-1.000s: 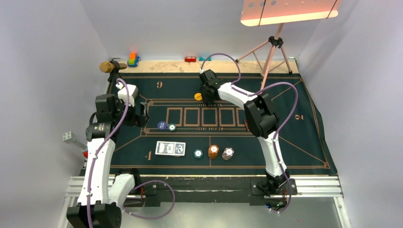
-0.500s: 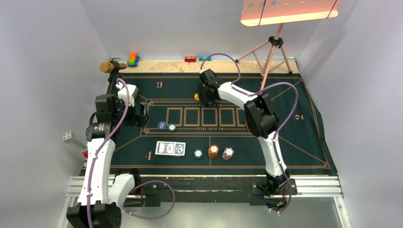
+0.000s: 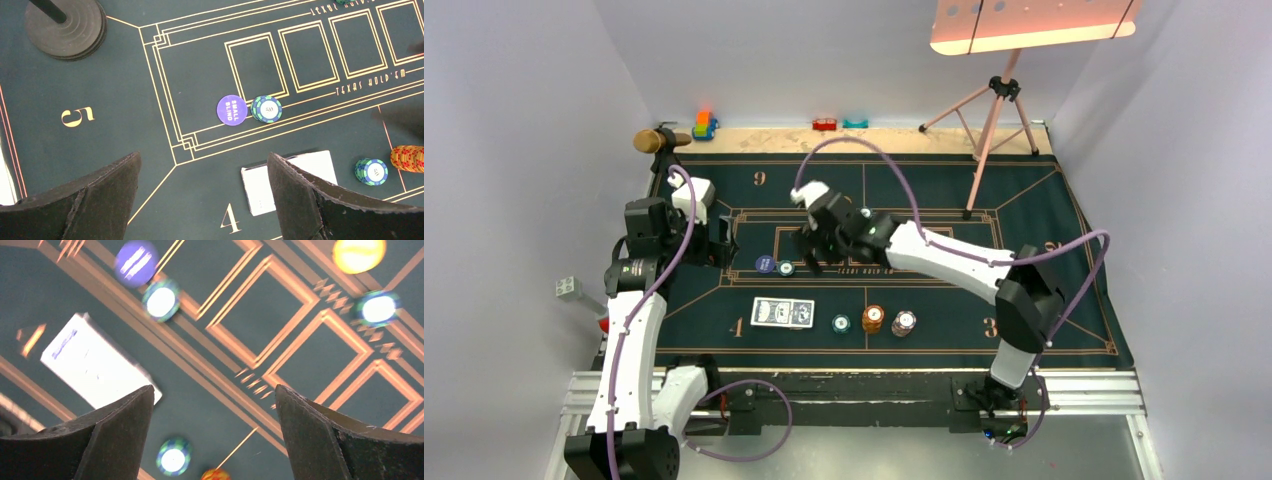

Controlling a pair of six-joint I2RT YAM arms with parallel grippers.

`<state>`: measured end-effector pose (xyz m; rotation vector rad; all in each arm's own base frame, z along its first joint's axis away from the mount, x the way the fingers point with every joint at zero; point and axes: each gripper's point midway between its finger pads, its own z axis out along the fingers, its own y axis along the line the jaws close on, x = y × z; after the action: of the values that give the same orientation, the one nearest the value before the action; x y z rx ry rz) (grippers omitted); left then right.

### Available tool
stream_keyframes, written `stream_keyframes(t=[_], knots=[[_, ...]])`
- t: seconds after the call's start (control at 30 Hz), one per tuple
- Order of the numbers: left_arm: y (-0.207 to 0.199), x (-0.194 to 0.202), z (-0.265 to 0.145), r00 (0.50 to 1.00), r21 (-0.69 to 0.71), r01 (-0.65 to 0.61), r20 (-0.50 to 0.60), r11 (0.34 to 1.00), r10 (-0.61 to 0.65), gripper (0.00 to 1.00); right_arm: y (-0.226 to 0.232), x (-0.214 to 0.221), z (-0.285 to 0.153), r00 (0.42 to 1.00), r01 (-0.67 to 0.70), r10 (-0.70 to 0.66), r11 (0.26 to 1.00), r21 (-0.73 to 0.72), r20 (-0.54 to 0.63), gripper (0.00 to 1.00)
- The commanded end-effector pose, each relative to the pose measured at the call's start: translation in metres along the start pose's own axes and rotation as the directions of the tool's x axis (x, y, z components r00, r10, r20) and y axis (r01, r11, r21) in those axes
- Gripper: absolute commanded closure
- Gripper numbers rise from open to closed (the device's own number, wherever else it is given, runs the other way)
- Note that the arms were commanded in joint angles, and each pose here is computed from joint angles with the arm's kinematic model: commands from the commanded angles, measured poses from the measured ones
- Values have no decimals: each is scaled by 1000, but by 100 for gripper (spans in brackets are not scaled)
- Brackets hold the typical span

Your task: Distribute texas hold em gaming equipment

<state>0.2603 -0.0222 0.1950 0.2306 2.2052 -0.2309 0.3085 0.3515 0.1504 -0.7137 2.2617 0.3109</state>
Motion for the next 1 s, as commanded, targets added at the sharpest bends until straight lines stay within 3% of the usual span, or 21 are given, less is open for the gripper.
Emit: stream_keyframes(t=[0.0, 0.47, 0.67, 0.97], knots=[[2, -7, -2, 999, -5, -23, 26, 1000, 23, 0, 45, 64, -3, 985, 110, -124, 987, -121, -118, 6], [2, -7, -2, 999, -7, -26, 29, 1000, 26, 0, 82, 155, -5, 935, 160, -217, 964, -210, -282, 2], [2, -7, -3, 999, -8, -26, 29, 1000, 26, 0, 87, 172, -4, 920, 170, -237, 959, -227, -313, 2], [3, -7, -3, 999, -12, -27, 31, 1000, 27, 0, 82, 187, -2, 903, 185, -253, 958, -217, -348, 20]])
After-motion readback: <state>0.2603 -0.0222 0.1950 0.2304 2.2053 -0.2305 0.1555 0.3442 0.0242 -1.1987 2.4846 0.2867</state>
